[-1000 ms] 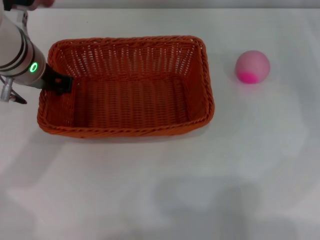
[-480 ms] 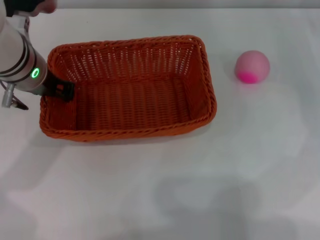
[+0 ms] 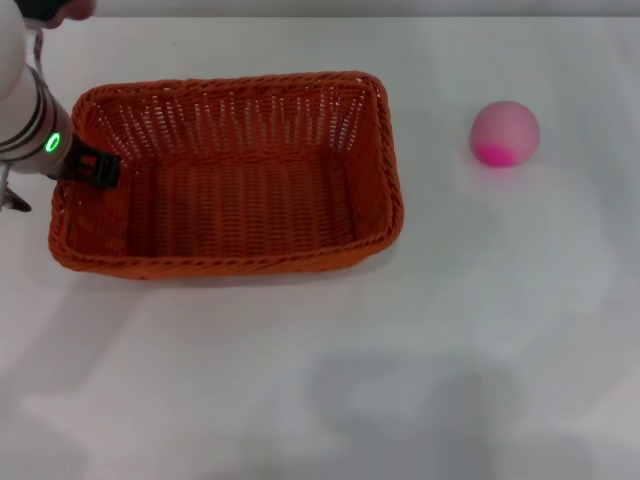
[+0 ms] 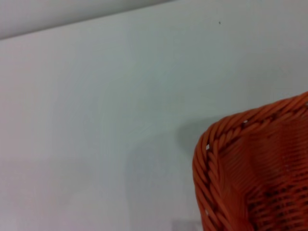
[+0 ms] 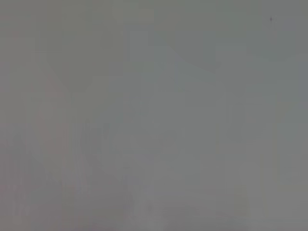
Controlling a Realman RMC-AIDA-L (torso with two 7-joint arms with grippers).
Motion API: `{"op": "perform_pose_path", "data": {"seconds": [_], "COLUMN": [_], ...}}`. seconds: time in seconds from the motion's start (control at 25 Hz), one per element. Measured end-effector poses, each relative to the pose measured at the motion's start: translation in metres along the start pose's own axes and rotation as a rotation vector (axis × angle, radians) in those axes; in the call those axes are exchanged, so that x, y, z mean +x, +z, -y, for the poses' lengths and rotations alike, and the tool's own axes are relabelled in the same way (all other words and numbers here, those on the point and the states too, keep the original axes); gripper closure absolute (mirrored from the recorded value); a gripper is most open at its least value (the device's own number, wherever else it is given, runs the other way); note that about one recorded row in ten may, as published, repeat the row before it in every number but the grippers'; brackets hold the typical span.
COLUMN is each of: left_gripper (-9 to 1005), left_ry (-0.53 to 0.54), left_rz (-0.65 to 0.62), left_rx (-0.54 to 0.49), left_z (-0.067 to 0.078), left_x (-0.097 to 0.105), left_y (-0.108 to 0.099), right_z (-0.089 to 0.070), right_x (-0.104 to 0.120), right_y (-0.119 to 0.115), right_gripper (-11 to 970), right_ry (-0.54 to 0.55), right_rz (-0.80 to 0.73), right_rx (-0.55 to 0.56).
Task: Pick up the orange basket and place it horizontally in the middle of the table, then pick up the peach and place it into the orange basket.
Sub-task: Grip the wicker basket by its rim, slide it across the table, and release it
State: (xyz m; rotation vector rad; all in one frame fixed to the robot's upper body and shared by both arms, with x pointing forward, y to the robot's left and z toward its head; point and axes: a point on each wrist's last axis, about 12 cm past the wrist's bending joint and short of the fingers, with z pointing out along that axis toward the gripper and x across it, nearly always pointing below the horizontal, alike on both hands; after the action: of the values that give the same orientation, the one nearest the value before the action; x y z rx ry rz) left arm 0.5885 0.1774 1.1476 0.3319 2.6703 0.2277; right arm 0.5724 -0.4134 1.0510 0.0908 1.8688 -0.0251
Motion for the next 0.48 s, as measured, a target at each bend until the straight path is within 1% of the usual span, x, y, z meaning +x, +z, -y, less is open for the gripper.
{"op": "perform_pose_path", "data": {"seconds": [0.2,0.32,0.48], "left_gripper": [500,500,500], "left_ry": [0.027,0.05,0.071], "left_rz": [0.042,0.064,0.082], "left_rx": [-0.049,-0.071,-0.075], "left_z": [-0.0013,0.0004,0.0041], "left_x": [-0.0025,-0.0037,-0.0042], "left_y": [-0.0029,-0.0029,-0.0027], "right_z": [-0.0001,-0.0001,-0.0003], "right_x": [0.0,0.0001,-0.0002], "right_y": [0.0,0.0,0.0003], "right_gripper": [554,554,554], "right_ry": [-0.003,-0.003,-0.005], "right_rz": [-0.001,-0.001,0.0], "right_rx": [-0.001,0.0,-0.001]}}
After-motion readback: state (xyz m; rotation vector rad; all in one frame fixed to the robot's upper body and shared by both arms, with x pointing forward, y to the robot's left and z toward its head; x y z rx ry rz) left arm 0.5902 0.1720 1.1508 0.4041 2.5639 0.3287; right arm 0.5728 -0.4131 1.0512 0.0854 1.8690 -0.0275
